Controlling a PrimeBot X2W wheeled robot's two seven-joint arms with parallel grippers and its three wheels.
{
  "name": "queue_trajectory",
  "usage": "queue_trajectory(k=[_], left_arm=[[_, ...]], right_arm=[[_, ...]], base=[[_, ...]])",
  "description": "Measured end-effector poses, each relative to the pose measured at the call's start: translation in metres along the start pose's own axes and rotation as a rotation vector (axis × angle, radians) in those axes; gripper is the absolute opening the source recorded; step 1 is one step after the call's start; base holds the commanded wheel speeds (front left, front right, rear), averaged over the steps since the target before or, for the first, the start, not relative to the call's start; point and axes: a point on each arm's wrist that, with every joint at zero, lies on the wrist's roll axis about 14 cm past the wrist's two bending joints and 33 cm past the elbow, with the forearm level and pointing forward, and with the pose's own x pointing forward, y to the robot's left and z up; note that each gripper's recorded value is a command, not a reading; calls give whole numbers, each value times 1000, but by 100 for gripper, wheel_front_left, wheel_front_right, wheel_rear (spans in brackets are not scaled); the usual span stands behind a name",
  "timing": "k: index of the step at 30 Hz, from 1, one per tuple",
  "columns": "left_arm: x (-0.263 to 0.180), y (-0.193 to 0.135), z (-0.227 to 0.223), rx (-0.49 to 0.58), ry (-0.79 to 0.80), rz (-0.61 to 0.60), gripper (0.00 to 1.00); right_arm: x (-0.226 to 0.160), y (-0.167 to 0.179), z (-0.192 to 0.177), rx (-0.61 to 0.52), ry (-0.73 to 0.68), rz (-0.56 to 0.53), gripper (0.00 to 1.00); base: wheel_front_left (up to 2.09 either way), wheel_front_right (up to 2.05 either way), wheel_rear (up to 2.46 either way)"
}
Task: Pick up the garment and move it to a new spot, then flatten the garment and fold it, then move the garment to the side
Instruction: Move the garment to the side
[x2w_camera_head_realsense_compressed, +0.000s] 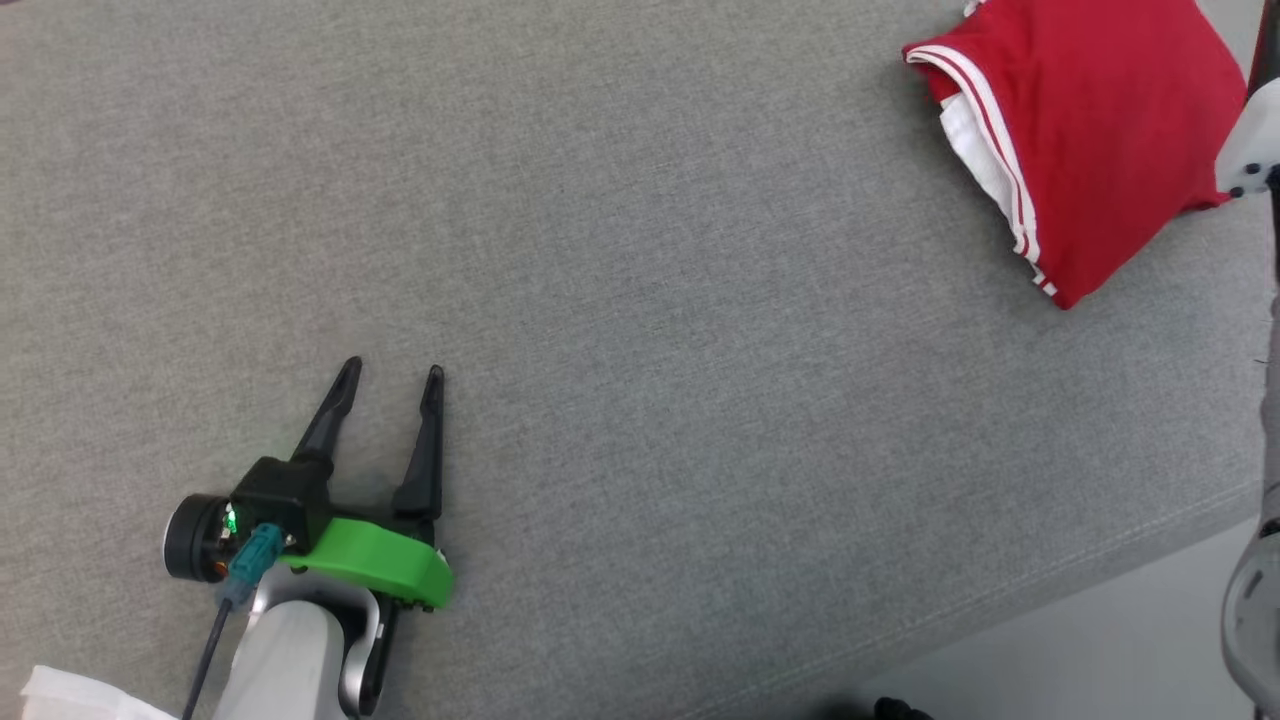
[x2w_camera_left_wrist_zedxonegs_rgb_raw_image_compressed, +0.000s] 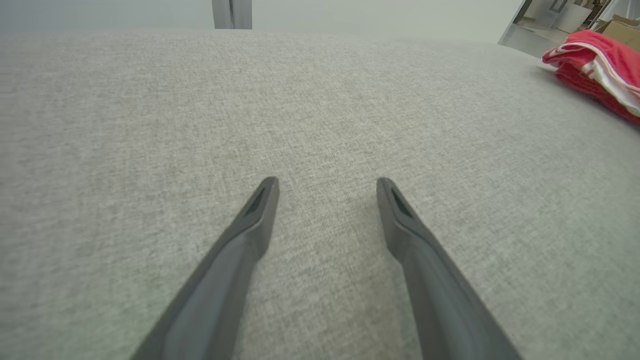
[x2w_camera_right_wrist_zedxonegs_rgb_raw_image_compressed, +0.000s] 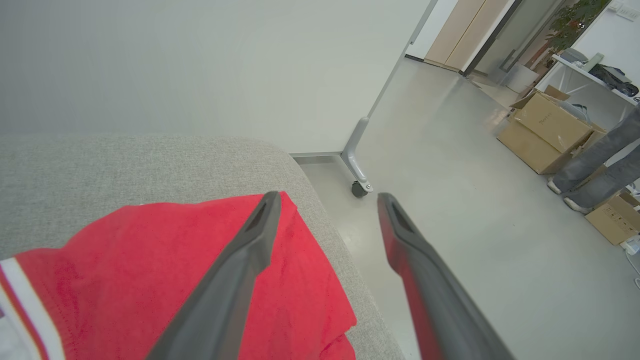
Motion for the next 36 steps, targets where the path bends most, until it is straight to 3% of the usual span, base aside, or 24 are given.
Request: queue_trajectory(k=[9, 14, 21, 27, 36], left_arm=[[-7, 11, 17, 4, -37, 55, 100], [-12, 21, 36, 9, -84, 102, 100], [-33, 46, 56, 14, -136, 203, 100], [-61, 65, 61, 24, -145, 286, 100], [-106, 76, 71, 24, -177, 372, 100]], right_arm=[[-17, 56, 53, 123, -228, 114, 100], [-45, 82, 105, 203, -411, 212, 100], [-85, 130, 79, 337, -378, 364, 100], [-115, 160, 41, 383, -276, 450, 100], [-152, 174, 9, 433, -189, 502, 100]], base=[[0, 0, 0], [0, 0, 0], [0, 0, 0], [0, 0, 0], [0, 0, 0]])
